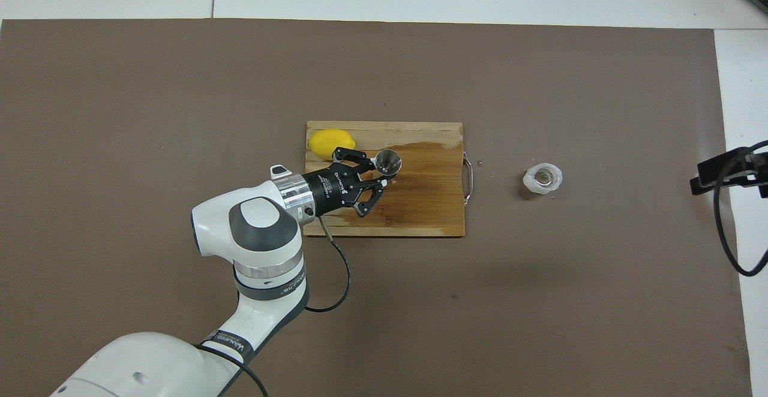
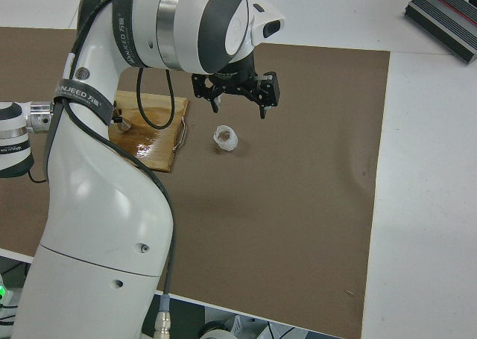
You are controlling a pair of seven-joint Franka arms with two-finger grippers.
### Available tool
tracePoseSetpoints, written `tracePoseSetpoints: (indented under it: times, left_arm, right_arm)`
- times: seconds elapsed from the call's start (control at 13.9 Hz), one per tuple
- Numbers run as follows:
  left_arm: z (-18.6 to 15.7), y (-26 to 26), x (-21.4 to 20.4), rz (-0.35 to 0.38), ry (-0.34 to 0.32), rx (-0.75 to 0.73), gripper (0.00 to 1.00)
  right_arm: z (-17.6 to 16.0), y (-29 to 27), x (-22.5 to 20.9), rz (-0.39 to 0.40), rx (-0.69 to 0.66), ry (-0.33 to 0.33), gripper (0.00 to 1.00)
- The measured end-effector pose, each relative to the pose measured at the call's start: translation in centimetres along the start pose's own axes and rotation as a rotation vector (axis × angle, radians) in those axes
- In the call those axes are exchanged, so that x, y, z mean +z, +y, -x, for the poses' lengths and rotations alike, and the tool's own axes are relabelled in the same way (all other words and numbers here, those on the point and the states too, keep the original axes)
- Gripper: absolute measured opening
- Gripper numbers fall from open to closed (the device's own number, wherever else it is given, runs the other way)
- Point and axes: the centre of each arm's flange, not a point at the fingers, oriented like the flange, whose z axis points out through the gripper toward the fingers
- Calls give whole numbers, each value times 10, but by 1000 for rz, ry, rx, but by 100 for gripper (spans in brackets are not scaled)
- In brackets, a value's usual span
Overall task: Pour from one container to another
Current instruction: 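Carry the metal cup with the left gripper onto the wooden board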
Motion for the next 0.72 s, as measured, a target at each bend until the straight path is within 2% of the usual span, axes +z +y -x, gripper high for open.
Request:
tracePoseSetpoints:
  times: [0.22, 0.58, 0.72]
  left_arm:
    - [0, 2, -1, 10, 6, 24, 25]
    - [-2, 3, -3, 26, 22, 30, 24]
    - [-2, 4, -4, 33, 25, 26, 39]
  right_arm:
    - [0, 2, 4, -1, -64, 3, 100]
    - [-2, 7, 56, 11, -151, 150, 100]
    - [0, 2, 71, 15, -180, 170, 100]
